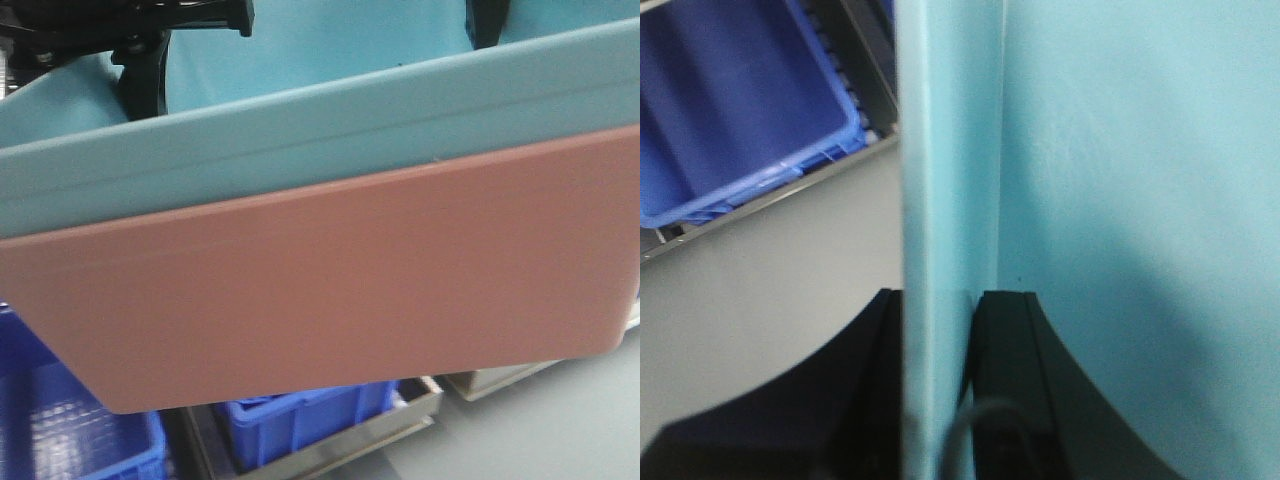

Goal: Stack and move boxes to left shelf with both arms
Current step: 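Keep both grippers clamped on the blue rims as the base nears the shelf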

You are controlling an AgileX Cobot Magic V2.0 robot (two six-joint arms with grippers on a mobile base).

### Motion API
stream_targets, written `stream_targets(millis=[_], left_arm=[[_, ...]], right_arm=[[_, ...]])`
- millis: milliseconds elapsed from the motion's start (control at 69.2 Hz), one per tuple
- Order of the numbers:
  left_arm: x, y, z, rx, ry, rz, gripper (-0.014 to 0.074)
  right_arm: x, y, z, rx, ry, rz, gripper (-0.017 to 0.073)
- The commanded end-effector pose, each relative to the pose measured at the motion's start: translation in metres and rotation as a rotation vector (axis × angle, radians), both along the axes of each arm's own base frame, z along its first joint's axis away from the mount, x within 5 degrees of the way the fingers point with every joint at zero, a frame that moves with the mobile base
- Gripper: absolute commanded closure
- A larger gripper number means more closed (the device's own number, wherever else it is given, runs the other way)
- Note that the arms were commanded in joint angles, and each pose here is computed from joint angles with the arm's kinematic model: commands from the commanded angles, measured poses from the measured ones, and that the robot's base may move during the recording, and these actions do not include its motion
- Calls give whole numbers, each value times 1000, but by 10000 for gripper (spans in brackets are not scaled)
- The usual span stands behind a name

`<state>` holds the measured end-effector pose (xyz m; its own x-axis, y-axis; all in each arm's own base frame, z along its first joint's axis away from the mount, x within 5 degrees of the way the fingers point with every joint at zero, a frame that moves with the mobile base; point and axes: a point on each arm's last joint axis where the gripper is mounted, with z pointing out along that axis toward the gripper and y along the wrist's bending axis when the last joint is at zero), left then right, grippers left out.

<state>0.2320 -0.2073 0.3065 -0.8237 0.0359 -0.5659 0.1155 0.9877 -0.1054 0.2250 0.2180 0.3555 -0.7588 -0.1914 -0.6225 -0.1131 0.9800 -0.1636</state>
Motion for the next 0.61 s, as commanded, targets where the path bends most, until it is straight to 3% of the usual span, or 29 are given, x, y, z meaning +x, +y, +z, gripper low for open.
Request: stream_targets(millis=[0, 593], left_arm=[[-4, -23, 37, -239, -172, -123, 603], [-4, -23, 37, -239, -172, -123, 603]], right_arm=[[-13, 5, 22, 101, -20, 49, 506], [-13, 5, 22, 101, -20, 49, 506]])
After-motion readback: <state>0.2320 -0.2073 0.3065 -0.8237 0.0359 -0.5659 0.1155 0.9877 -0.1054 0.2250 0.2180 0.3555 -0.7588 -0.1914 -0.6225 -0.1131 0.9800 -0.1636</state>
